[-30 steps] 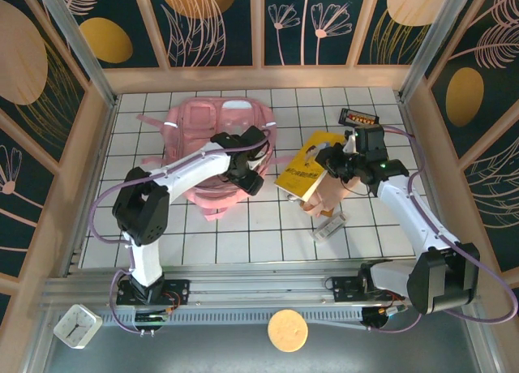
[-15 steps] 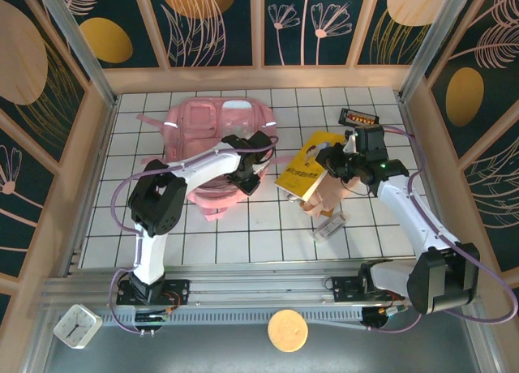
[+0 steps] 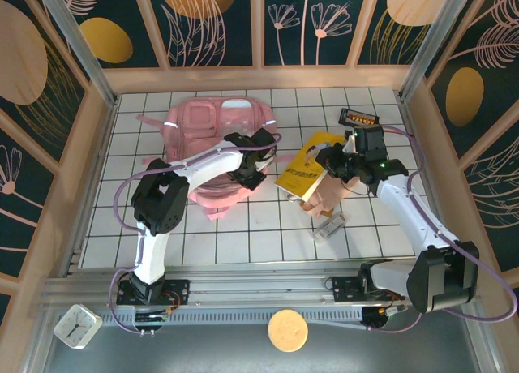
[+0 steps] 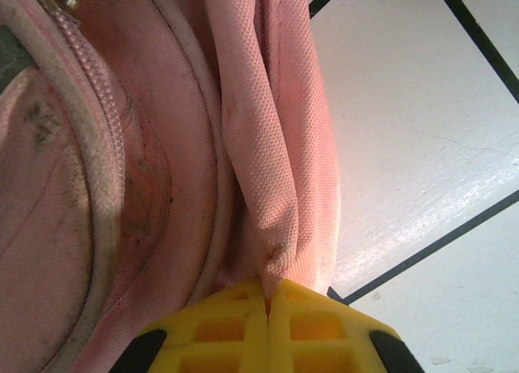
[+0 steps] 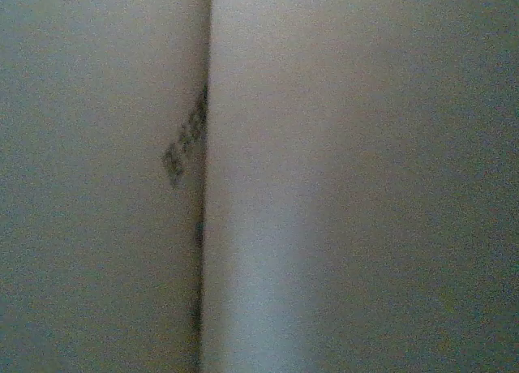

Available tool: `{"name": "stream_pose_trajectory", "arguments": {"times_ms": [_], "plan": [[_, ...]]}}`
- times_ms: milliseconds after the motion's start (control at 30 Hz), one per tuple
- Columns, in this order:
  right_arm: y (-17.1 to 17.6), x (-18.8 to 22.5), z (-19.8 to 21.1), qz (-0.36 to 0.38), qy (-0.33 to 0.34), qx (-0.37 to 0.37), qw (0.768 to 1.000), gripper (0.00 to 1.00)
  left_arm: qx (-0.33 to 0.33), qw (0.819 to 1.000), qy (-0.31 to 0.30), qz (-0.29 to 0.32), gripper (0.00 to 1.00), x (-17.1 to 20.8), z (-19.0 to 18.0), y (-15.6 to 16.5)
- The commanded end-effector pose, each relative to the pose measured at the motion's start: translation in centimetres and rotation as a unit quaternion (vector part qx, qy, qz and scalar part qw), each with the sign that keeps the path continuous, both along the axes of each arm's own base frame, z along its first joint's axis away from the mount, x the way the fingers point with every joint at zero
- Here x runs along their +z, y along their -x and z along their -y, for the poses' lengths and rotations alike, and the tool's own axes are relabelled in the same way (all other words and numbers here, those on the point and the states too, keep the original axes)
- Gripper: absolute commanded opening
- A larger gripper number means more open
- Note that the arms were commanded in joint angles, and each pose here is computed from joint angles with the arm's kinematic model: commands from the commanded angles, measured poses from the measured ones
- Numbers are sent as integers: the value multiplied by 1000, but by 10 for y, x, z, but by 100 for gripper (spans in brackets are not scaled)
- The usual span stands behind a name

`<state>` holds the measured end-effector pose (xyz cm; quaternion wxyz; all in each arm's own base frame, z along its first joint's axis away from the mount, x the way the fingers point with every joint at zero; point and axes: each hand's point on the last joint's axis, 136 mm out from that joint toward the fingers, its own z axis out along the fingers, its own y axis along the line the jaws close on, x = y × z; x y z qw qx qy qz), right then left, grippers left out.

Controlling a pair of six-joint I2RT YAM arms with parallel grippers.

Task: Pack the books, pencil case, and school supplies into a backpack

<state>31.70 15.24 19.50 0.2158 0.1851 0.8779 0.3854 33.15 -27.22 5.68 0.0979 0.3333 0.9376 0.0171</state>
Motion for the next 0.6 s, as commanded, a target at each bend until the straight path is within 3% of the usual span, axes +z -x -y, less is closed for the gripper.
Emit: {"name": "stream_pose_trajectory", "arguments": {"times_ms": [0, 133, 400, 567], "plan": [[-9, 16, -6, 34, -14, 8, 999, 0, 8, 1000, 5, 2, 0, 5, 3, -1], [-7, 15, -9, 32, -13, 13, 999, 0, 30, 999, 20, 21, 0, 30, 8, -11], [-5, 11, -22, 34, -25, 25, 999, 0, 90, 986, 136, 34, 0, 105, 40, -31], [-8, 30, -45, 66, -60, 57, 994, 0, 101, 982, 157, 23, 0, 115, 47, -30]]}}
